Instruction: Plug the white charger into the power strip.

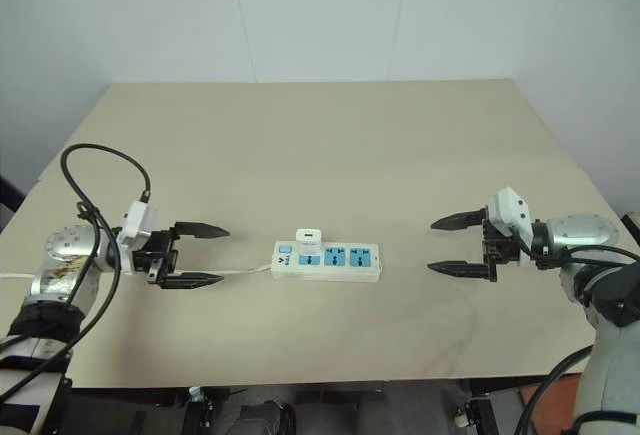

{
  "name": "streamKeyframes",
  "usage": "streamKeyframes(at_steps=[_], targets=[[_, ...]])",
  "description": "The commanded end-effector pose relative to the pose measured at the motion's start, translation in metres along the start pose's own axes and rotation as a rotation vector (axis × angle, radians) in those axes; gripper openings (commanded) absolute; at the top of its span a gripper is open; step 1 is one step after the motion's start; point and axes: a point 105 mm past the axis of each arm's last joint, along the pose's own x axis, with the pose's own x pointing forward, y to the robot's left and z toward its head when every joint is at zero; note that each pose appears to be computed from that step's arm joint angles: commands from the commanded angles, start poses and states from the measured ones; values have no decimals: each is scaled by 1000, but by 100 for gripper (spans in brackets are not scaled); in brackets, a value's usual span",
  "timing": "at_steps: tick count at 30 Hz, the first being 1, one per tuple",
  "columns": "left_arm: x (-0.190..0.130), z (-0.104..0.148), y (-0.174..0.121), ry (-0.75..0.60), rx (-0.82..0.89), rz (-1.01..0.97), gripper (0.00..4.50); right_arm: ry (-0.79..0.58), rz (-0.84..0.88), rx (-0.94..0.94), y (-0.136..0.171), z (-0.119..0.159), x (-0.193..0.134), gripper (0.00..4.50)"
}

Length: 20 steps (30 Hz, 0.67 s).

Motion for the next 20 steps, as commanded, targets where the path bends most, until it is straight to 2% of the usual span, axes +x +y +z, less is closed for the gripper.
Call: streamKeyframes(at_steps=[1, 8, 14, 20], targets=[[0, 8, 3, -11, 46, 7, 447, 26, 39, -51, 7, 3, -11, 450], [3, 7, 6, 25, 52, 15, 447, 38, 32, -166, 6, 10, -16, 450], [0, 1, 5, 55, 24, 28, 447, 179, 40, -85, -2, 5, -16, 450], [-2, 4, 5, 25, 38, 44, 447, 164, 81, -34, -7, 14, -13, 450]])
